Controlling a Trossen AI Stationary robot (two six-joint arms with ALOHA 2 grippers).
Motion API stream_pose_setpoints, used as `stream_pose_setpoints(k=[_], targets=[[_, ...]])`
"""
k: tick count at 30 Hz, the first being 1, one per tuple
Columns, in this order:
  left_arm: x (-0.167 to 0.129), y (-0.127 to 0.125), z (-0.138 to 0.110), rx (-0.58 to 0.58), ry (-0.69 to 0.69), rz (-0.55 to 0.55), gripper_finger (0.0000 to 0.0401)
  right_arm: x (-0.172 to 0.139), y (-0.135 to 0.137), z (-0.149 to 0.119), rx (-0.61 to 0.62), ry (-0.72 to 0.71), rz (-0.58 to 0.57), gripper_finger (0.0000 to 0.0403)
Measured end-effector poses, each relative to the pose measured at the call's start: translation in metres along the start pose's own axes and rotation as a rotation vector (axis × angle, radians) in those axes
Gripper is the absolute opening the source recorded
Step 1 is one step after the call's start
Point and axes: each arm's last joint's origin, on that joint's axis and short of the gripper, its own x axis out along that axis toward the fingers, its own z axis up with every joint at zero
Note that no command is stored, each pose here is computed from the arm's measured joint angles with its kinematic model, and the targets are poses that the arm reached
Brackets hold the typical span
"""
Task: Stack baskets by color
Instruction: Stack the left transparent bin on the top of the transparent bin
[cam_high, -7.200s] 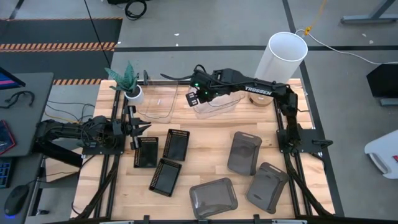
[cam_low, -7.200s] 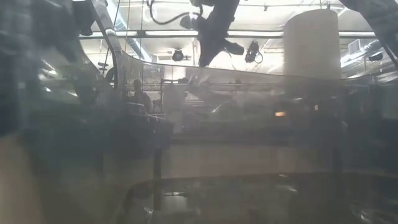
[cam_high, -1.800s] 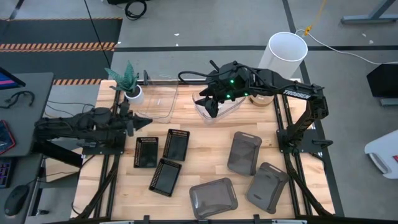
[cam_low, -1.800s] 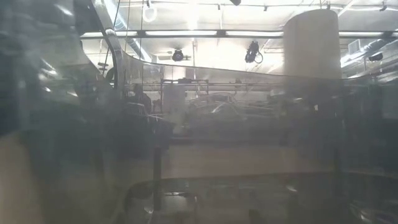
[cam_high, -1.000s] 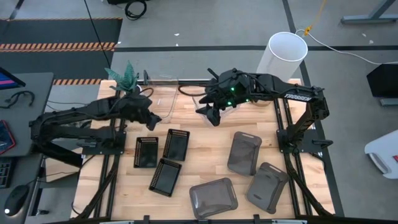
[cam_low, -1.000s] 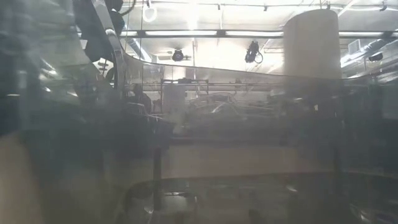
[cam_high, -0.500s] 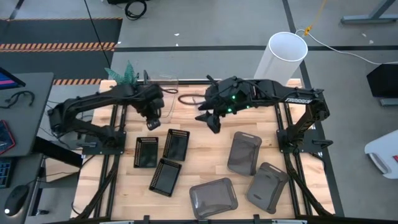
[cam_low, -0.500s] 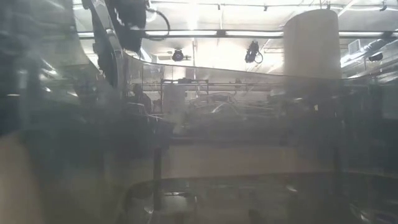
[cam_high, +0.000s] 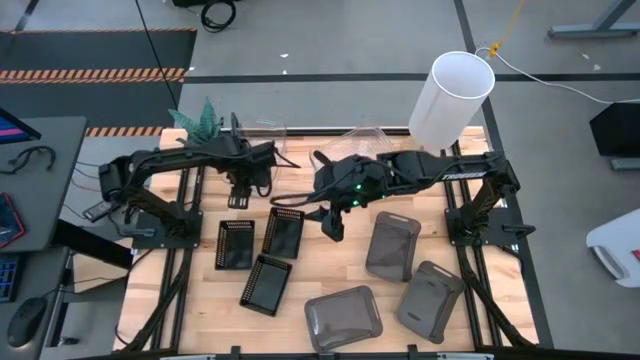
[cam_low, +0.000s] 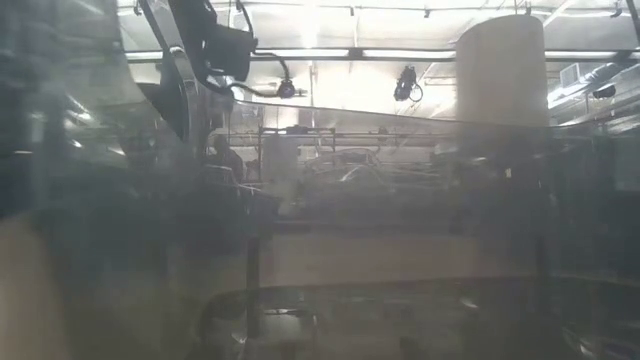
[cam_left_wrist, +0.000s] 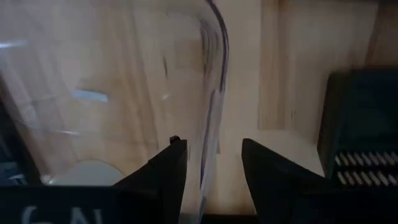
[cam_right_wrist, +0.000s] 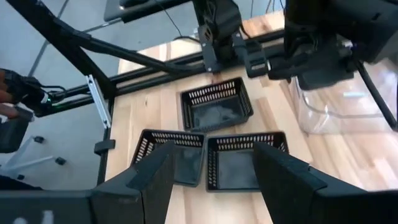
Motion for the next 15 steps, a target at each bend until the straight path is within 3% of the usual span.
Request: stream_pose_setpoints(k=[15], targets=[[0.033, 0.006, 0.017, 0.057, 0.113, -0.013, 0.0153, 0.006, 0.003, -0.001, 0.071, 0.003, 0.004, 0.0212]])
